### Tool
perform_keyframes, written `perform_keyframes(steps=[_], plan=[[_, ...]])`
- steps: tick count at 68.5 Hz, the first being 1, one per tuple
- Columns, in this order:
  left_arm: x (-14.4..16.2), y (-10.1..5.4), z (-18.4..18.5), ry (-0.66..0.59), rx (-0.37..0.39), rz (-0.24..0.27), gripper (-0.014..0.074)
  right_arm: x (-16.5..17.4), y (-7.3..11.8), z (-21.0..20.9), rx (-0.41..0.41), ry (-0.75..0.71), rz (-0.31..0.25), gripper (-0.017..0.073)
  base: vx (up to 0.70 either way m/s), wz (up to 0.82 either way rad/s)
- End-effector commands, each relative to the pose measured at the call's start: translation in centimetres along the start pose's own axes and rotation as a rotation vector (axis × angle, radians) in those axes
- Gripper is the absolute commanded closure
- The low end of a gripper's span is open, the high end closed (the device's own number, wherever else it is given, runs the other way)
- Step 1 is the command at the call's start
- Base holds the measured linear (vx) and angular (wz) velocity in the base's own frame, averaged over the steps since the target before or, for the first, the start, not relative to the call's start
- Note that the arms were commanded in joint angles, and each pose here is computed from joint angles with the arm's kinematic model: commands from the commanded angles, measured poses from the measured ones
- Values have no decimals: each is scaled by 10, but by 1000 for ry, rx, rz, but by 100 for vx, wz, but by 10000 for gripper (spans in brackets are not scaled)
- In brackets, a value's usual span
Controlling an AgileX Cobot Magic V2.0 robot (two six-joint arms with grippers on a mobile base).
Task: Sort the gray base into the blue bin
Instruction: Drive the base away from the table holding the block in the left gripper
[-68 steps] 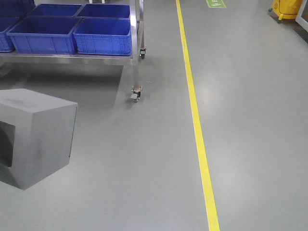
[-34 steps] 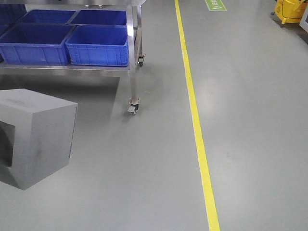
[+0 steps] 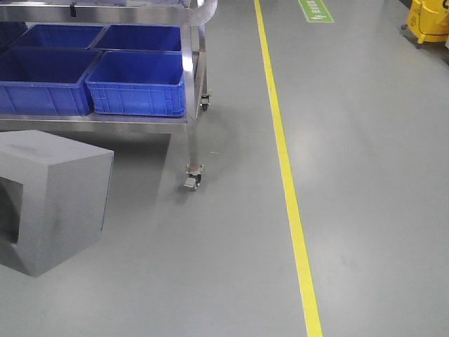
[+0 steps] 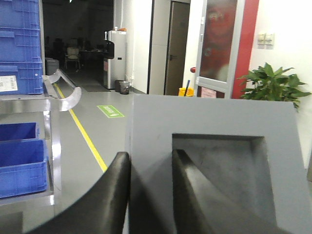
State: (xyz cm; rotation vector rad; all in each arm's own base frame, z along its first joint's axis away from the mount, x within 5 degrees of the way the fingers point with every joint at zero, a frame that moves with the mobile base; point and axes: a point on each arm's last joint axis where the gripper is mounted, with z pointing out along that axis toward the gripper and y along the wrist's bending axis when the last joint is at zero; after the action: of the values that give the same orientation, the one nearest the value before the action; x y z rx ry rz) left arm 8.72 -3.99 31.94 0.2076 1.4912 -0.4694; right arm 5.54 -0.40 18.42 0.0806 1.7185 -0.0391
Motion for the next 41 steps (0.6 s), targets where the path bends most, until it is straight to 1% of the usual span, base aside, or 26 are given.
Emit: perform_keyframes(steps=[1, 10, 19, 28, 41], plan=[[-20, -3, -1, -138, 18, -12, 591, -7, 0, -1, 6, -82, -20, 564, 34, 9], [-20, -3, -1, -138, 18, -12, 591, -7, 0, -1, 6, -82, -20, 564, 32, 18], [-20, -3, -1, -138, 18, -12, 591, -7, 0, -1, 6, -82, -20, 564, 27, 41], [-20, -3, -1, -138, 18, -12, 591, -7, 0, -1, 6, -82, -20, 564, 24, 63], [-20, -3, -1, -138, 18, -12, 591, -7, 0, -1, 6, -82, -20, 564, 22, 80]])
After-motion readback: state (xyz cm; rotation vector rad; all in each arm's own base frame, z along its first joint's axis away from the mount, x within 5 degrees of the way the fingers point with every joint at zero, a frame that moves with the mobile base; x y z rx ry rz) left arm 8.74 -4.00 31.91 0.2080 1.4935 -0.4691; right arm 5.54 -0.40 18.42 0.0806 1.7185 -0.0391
